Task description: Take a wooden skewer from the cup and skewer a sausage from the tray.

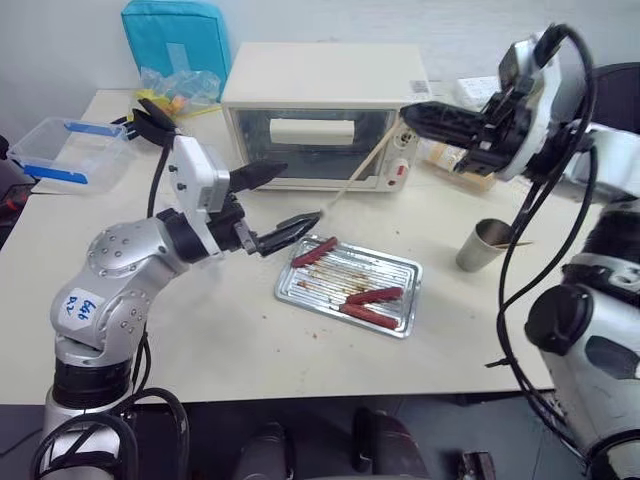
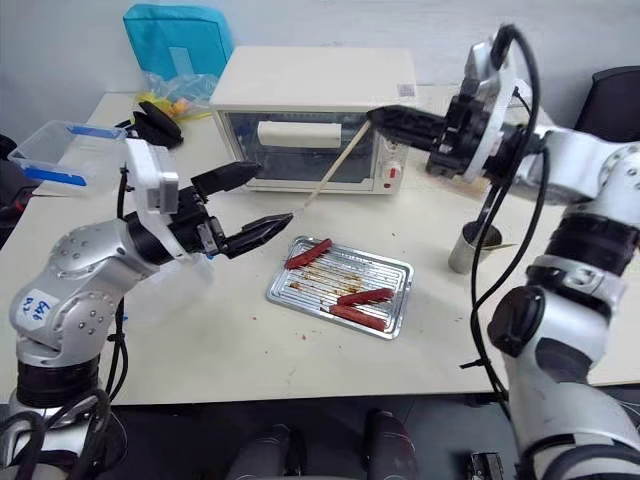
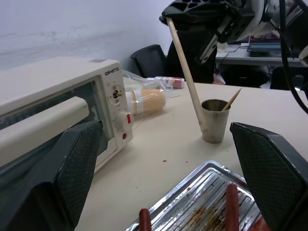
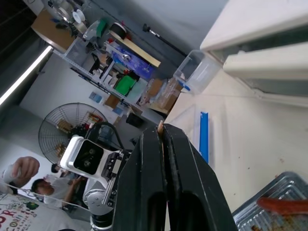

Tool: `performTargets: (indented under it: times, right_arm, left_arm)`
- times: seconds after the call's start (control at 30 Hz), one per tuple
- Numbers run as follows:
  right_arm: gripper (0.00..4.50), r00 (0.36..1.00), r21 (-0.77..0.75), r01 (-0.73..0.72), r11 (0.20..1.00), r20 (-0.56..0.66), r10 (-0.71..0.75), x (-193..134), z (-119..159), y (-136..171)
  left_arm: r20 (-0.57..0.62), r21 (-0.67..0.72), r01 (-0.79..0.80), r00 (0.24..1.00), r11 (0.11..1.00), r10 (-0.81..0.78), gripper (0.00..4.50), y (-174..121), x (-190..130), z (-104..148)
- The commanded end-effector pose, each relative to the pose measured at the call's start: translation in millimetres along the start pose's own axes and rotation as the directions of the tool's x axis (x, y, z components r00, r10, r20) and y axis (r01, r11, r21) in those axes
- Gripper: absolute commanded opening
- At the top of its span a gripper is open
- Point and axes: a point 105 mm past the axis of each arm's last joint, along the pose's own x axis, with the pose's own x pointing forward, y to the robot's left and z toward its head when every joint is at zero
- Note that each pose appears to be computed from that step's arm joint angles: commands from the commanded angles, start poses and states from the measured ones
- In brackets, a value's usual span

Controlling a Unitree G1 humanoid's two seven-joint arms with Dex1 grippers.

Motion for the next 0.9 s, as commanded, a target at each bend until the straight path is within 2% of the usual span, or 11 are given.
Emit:
performTargets:
  times: [0.03, 0.33, 0.67, 0.9]
  right_arm:
    - [0.02, 0.995, -0.007, -0.050, 0.999, 0.085, 0.051, 5.5, 1.4, 22.4]
    - [0.02, 0.972, 0.069, -0.058, 0.996, 0.231, 0.041, 29.9, -6.9, 28.8]
    - [0.02, 0.965, 0.110, 0.002, 0.994, 0.260, -0.031, 26.6, -15.6, 17.5]
    - [0.02, 0.964, 0.114, 0.020, 0.993, 0.262, -0.050, 21.0, -16.1, 11.5]
  left_arm:
    - [0.031, 0.059, 0.012, 0.999, 0.998, -0.014, 4.50, -3.8, 7.7, 7.2]
    - [0.115, 0.056, -0.048, 0.993, 0.997, 0.041, 4.50, 5.2, 24.2, 12.2]
    - [0.161, 0.074, -0.116, 0.982, 0.991, 0.103, 4.50, 15.9, 16.2, 24.9]
    - [0.155, 0.073, -0.103, 0.984, 0.992, 0.091, 4.50, 13.3, 9.6, 29.5]
